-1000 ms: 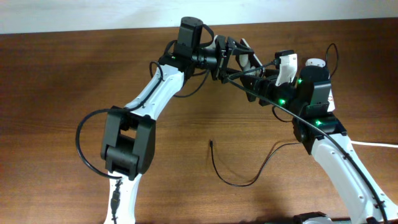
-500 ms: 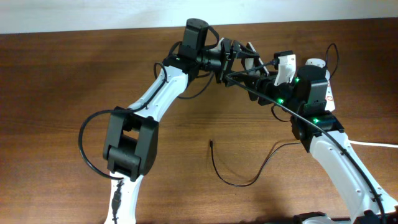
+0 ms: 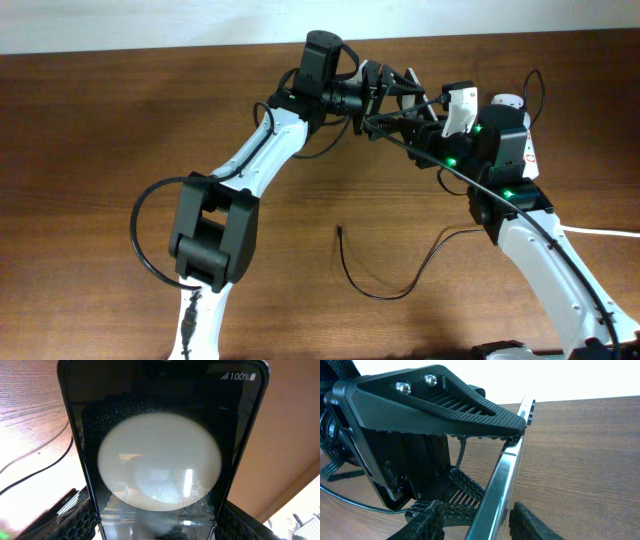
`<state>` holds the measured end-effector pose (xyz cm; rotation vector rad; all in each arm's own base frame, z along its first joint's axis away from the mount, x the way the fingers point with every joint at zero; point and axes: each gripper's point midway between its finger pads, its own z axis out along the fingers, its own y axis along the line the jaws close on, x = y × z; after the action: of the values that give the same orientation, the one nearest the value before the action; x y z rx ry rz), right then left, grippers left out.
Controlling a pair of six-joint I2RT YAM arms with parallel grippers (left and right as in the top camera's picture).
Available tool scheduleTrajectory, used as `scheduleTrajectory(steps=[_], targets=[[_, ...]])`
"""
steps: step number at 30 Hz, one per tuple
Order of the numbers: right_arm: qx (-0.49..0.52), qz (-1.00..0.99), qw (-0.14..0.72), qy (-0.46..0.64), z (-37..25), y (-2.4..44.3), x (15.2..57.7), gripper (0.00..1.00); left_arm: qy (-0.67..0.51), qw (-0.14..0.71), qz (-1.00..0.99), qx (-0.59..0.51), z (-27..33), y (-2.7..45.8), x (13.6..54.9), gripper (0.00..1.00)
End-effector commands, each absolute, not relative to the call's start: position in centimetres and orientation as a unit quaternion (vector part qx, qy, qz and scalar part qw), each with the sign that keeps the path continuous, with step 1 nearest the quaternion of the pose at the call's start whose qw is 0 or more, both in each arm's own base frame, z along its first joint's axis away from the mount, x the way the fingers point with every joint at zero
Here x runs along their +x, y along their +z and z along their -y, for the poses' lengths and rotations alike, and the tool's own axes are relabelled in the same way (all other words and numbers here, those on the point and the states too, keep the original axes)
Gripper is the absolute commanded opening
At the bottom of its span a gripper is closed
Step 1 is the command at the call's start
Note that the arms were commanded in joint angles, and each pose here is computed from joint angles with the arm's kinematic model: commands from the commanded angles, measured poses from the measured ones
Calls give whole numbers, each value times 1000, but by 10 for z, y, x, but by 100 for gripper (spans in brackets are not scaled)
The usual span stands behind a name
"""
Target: Plug charger to phone and switch on socket
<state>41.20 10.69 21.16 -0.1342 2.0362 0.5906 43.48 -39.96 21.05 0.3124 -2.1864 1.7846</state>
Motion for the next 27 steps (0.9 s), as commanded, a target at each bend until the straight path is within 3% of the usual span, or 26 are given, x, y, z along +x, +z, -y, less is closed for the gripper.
scheduleTrajectory(steps=[1,10,11,13,14,24,27], targets=[[-54,-834,493,242,-108,218,416,38,630,169,754,78,407,224,422,0],[-55,-832,497,242,-108,220,417,7,630,169,754,79,406,224,422,0],[-55,-832,497,242,-108,220,417,4,630,169,754,78,406,224,422,14],[-55,-832,497,242,-108,220,417,4,630,168,754,78,406,224,422,79],[-55,-832,497,242,-108,220,417,4,630,169,754,78,406,224,422,99],[-19,-839,510,190,-87,217,425,4,643,138,747,98,358,226,458,99],[37,-838,500,216,-79,217,427,4,651,115,744,101,330,228,476,99]])
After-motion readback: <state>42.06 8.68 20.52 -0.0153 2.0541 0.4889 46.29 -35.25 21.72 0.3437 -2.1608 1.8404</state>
